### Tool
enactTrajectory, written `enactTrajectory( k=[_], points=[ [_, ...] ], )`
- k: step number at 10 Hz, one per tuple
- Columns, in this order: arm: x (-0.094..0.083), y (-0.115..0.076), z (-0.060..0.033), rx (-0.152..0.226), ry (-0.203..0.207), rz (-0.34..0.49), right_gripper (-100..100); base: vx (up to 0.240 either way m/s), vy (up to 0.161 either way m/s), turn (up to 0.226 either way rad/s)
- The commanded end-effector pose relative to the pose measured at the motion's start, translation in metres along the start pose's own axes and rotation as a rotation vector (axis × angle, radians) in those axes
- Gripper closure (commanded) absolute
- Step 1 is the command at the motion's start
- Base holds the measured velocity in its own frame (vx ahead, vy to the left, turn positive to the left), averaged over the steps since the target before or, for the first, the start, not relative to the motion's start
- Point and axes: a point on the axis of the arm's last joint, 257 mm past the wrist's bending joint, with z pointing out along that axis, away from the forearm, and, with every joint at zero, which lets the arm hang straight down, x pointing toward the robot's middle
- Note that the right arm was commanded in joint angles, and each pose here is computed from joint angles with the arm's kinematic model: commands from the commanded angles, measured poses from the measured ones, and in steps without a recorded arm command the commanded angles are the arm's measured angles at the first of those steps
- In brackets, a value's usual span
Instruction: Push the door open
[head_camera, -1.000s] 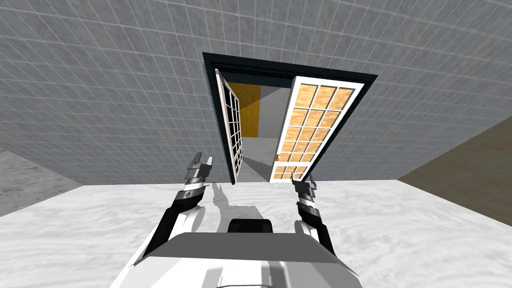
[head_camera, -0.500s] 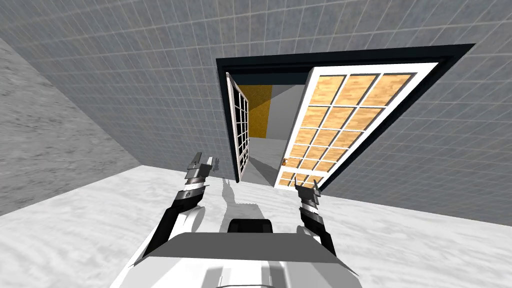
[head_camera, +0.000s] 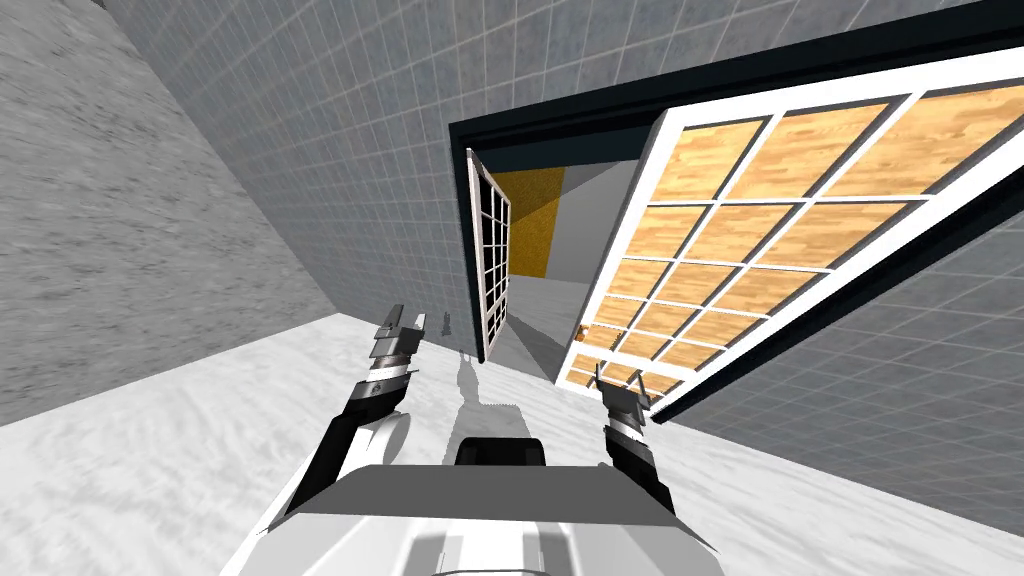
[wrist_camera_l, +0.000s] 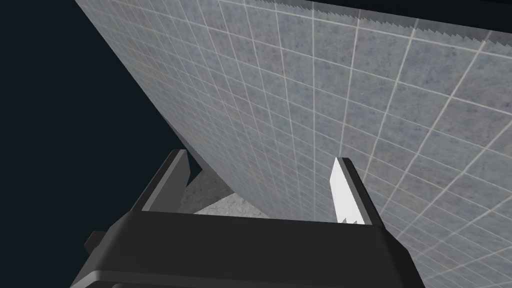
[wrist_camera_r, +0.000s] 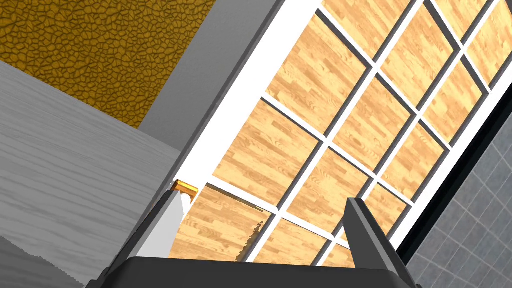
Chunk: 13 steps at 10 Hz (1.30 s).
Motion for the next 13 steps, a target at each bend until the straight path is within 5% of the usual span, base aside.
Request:
enactTrajectory(
  k=[1,7,13],
  points=[
    [-0.013,0.003,-0.0059,-0.015,-0.030,0.033,-100,0.029,-0.121,0.258],
    [-0.062,0.019,-0.0344,-0.082,-0.144,0.138,-100,0.020,-0.123,0.288],
    [-0.114,0.041,-0.0776,-0.187,-0.273,0.246,-100,0.003,-0.132,0.328]
  ],
)
